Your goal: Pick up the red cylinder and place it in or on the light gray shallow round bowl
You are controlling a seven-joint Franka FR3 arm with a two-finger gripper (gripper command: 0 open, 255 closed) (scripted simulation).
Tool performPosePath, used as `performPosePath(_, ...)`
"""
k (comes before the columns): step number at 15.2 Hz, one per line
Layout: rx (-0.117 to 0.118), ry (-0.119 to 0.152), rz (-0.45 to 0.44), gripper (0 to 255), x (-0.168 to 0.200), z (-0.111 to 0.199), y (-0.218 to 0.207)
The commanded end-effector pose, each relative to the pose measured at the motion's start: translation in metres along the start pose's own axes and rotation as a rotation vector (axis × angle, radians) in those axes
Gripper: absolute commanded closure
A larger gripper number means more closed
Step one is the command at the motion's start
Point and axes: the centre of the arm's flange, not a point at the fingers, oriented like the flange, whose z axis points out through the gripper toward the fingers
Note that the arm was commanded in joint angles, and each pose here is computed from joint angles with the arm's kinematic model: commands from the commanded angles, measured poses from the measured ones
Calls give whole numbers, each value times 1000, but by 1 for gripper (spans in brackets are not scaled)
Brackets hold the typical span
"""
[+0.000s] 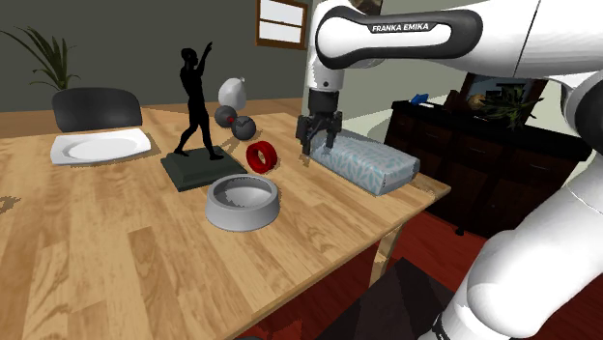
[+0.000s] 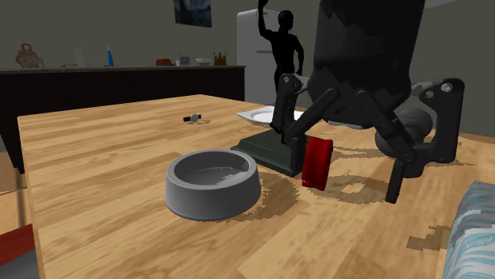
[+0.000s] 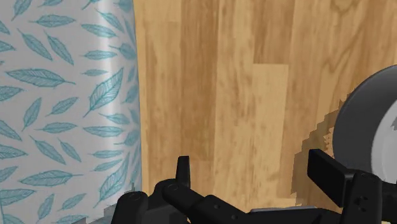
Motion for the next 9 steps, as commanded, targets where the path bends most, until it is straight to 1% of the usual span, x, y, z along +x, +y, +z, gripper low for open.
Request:
performPosePath(1,7,8,5,0,22,-5,-10)
performPosePath(9,33,38,25,0,114,-16,-48)
